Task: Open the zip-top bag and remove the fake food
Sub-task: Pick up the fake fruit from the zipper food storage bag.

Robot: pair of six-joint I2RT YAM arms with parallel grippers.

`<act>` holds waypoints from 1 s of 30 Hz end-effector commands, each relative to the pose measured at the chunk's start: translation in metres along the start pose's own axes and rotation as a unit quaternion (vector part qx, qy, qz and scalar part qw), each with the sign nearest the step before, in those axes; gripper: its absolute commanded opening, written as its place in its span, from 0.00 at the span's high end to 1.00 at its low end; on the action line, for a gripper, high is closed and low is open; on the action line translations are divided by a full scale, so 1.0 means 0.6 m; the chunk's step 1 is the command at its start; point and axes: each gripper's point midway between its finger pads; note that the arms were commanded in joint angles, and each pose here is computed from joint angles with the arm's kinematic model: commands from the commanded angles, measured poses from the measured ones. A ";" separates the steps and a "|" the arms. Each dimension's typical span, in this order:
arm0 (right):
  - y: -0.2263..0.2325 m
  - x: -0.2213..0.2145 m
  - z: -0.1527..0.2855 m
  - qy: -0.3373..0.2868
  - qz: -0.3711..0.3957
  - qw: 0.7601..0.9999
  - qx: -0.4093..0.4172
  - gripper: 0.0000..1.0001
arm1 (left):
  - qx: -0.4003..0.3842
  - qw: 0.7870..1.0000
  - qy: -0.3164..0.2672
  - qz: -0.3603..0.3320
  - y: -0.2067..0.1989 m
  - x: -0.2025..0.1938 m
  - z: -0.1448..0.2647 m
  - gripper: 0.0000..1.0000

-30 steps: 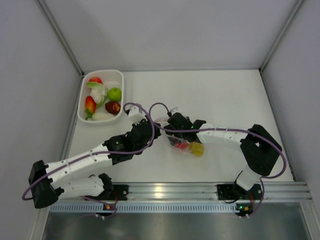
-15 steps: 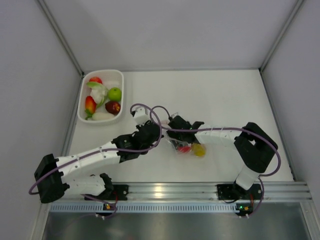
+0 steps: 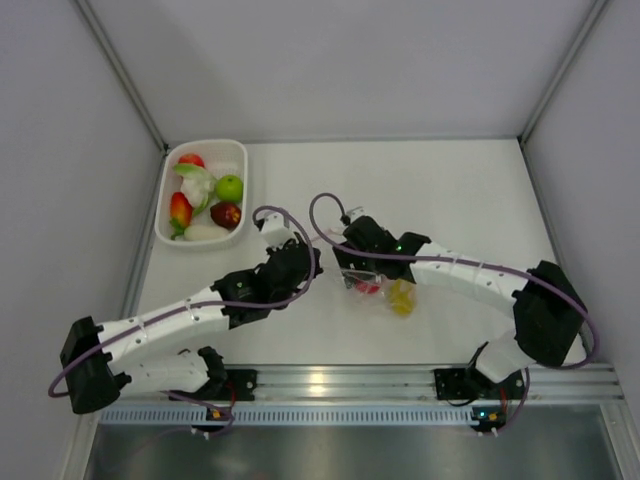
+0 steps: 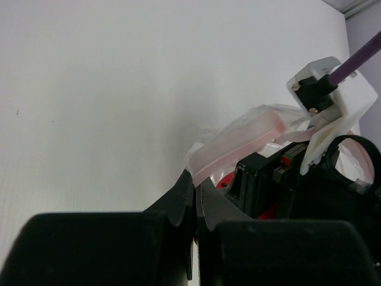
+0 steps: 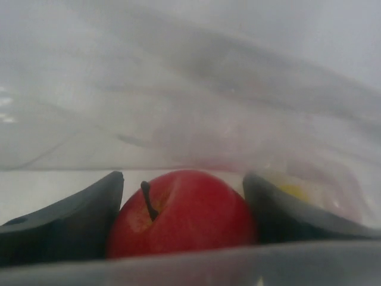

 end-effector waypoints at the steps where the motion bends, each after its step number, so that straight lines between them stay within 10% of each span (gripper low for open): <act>1: 0.024 0.068 0.067 -0.056 -0.015 0.998 0.027 0.56 | -0.011 0.999 -0.036 -0.001 0.000 0.039 0.017 1.00; 15: 0.206 0.122 0.161 -0.090 0.162 0.973 0.136 0.61 | 0.020 0.992 -0.113 -0.048 0.042 0.146 0.087 1.00; 30: 0.226 0.221 0.254 -0.224 0.120 0.951 0.176 0.67 | 0.053 0.987 -0.116 -0.100 0.099 0.166 0.131 1.00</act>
Point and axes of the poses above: each gripper's point midway between its finger pads, its own z axis back along the fingers, its own y axis along the line the jaws close on, x = y × z, and after that the axes turned 4 degrees about -z, right-handed
